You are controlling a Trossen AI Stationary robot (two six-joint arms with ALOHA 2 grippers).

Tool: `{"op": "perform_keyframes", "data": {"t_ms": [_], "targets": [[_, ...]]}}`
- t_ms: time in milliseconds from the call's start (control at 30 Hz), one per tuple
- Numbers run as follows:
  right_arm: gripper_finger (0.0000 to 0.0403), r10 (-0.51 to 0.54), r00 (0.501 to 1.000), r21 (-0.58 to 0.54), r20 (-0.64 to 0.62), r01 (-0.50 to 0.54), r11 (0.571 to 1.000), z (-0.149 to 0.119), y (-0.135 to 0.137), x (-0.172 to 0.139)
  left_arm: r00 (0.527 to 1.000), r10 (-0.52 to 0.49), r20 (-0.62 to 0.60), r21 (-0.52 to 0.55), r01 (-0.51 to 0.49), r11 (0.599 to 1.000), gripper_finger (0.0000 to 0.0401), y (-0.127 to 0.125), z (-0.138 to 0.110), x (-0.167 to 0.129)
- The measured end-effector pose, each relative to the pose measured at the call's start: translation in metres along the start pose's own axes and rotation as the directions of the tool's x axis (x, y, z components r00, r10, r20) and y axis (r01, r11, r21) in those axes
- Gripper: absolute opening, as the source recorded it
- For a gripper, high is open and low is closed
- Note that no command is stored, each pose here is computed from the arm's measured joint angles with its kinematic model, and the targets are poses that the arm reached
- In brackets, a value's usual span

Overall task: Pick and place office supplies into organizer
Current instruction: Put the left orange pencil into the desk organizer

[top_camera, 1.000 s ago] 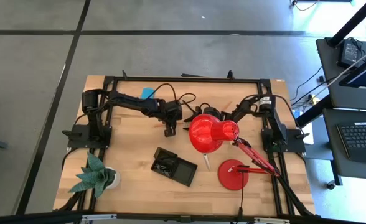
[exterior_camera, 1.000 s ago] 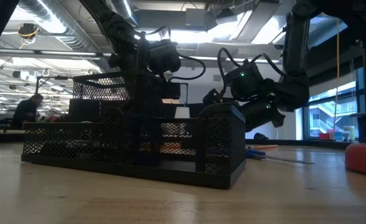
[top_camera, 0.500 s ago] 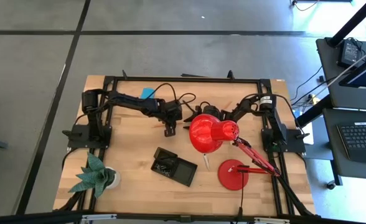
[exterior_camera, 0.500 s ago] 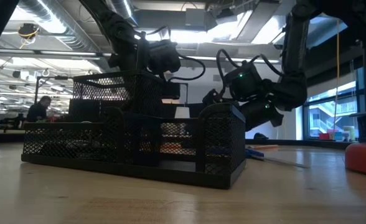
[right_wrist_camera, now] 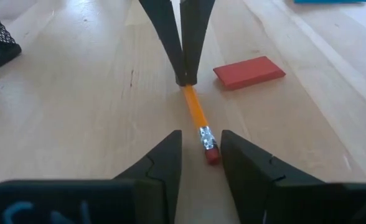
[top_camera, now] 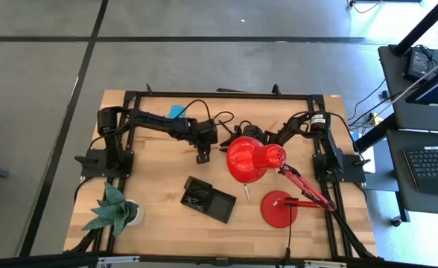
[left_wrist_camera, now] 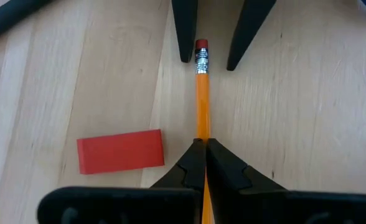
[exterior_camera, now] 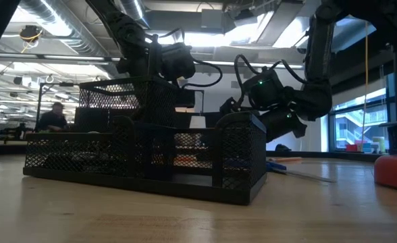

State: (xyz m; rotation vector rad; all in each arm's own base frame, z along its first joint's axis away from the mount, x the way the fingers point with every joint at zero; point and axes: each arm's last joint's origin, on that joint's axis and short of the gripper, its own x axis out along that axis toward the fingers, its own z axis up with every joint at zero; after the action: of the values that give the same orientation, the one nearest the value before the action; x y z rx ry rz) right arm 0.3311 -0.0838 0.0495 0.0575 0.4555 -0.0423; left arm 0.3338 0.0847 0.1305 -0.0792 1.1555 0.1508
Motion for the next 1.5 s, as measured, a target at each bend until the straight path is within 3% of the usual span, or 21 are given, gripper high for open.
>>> {"op": "perform_keyframes", "data": {"t_ms": [367, 800, 1000, 1500], "targets": [[0.0112, -0.022, 0.999, -0.007, -0.029, 0.022, 1.0, -0.003, 0.0, 0.0, 1.0, 0.0, -0.001, 0.0, 0.0, 1.0, 0.0003, 0.0, 0.0, 0.0], [0.0016, -0.032, 0.999, -0.03, -0.033, 0.031, 0.999, -0.003, -0.001, 0.0, 1.0, 0.004, -0.002, 0.0, -0.004, 1.0, 0.0004, 0.0, 0.0, 0.0], [0.0013, -0.031, 0.999, -0.029, -0.034, 0.03, 0.999, -0.003, -0.001, 0.0, 1.0, 0.005, 0.007, 0.002, -0.005, 1.0, 0.0005, 0.0, 0.001, 0.0], [0.0012, -0.034, 0.999, -0.017, -0.019, 0.034, 0.999, 0.003, 0.0, -0.003, 0.998, 0.002, 0.065, 0.052, -0.005, 0.999, 0.0093, 0.0, 0.007, -0.022]]}}
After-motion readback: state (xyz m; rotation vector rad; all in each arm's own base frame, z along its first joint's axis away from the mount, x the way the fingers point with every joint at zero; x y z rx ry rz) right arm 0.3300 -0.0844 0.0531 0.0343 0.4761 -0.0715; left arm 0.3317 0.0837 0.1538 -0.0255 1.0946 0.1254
